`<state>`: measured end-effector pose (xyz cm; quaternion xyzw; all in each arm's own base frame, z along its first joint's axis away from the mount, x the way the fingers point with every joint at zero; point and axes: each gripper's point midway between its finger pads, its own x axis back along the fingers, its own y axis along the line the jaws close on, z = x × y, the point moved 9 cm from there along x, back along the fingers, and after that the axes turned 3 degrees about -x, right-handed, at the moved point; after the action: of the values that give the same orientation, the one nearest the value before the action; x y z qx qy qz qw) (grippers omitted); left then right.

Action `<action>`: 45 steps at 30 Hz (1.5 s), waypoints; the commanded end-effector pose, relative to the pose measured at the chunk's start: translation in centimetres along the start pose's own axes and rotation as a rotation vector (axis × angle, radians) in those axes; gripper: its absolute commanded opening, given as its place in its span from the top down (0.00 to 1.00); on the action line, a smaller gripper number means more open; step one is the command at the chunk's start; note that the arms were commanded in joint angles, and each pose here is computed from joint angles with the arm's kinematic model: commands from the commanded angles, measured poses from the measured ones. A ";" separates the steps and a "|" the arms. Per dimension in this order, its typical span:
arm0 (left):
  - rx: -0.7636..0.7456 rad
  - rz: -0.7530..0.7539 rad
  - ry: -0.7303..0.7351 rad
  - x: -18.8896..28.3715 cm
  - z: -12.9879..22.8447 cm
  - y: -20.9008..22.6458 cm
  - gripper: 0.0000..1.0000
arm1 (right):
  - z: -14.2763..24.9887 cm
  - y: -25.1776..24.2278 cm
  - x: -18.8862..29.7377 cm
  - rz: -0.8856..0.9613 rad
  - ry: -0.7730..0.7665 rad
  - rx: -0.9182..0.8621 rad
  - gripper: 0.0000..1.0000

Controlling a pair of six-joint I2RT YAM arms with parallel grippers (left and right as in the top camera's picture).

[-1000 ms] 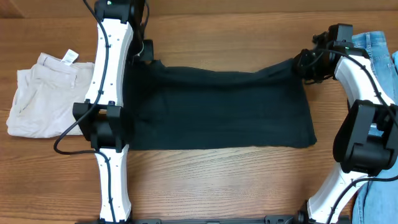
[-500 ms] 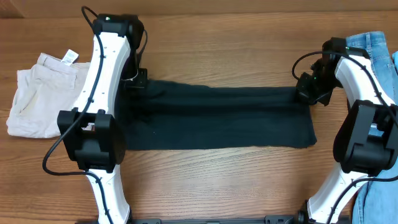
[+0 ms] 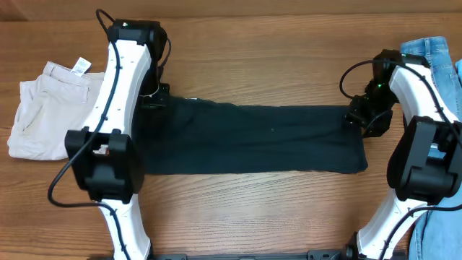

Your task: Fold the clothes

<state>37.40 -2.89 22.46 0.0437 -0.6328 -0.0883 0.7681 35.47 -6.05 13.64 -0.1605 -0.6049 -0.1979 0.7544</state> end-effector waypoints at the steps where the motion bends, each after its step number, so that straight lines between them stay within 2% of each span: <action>1: 0.043 0.000 -0.141 4.4 3.1 2.0 0.29 | 0.0 0.0 4.4 -0.033 -0.110 0.002 0.45; 9: 0.143 0.015 -0.390 10.9 9.9 4.6 0.27 | 2.2 0.7 10.2 -0.193 -0.220 0.072 0.45; 10: 0.161 0.018 -0.423 11.6 10.9 4.8 0.25 | 2.3 0.9 10.4 -0.212 -0.227 0.076 0.50; 11: 0.168 0.019 -0.448 12.1 11.7 5.0 0.24 | 2.2 1.2 10.5 -0.247 -0.229 0.081 0.73; 12: 0.172 0.020 -0.471 12.6 12.5 5.1 0.23 | 1.8 1.8 10.1 -0.305 -0.227 0.093 0.89; 13: 0.180 0.023 -0.492 13.0 13.1 5.1 0.23 | 1.5 2.4 9.6 -0.342 -0.231 0.103 0.94; 20: 0.198 0.027 -0.514 13.4 13.7 5.2 0.18 | -0.9 6.4 3.4 -0.385 -0.245 0.108 0.94; 25: 0.196 0.026 -0.506 13.3 13.6 5.2 0.19 | -1.4 6.9 -1.0 -0.272 -0.142 0.068 0.96; 28: 0.196 0.026 -0.506 13.3 13.6 5.2 0.20 | -0.8 6.4 -2.0 -0.230 -0.078 0.054 0.96; 34: 0.200 0.020 -0.517 13.4 13.4 5.3 0.19 | 2.3 4.4 -1.7 -0.095 0.087 0.102 0.96; 38: 0.200 0.019 -0.516 13.4 13.4 5.3 0.19 | 3.9 3.6 -0.1 -0.049 0.115 0.099 0.96; 40: 0.200 0.019 -0.516 13.4 13.4 5.3 0.19 | 4.8 3.3 1.6 -0.062 0.081 0.119 0.96; 43: 0.200 0.019 -0.519 13.4 13.4 5.3 0.18 | 5.5 3.4 5.3 -0.131 -0.090 0.114 0.96; 44: 0.201 0.019 -0.522 13.4 13.4 5.3 0.18 | 5.3 3.5 5.8 -0.149 -0.132 0.109 0.93; 45: 0.202 0.019 -0.527 13.5 13.3 5.3 0.18 | 4.9 3.7 6.0 -0.162 -0.164 0.104 0.81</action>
<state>27.05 0.04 38.93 0.0776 -0.8141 -0.0249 0.5749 33.86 -0.89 17.62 -0.0853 -0.6290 -0.2035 0.7454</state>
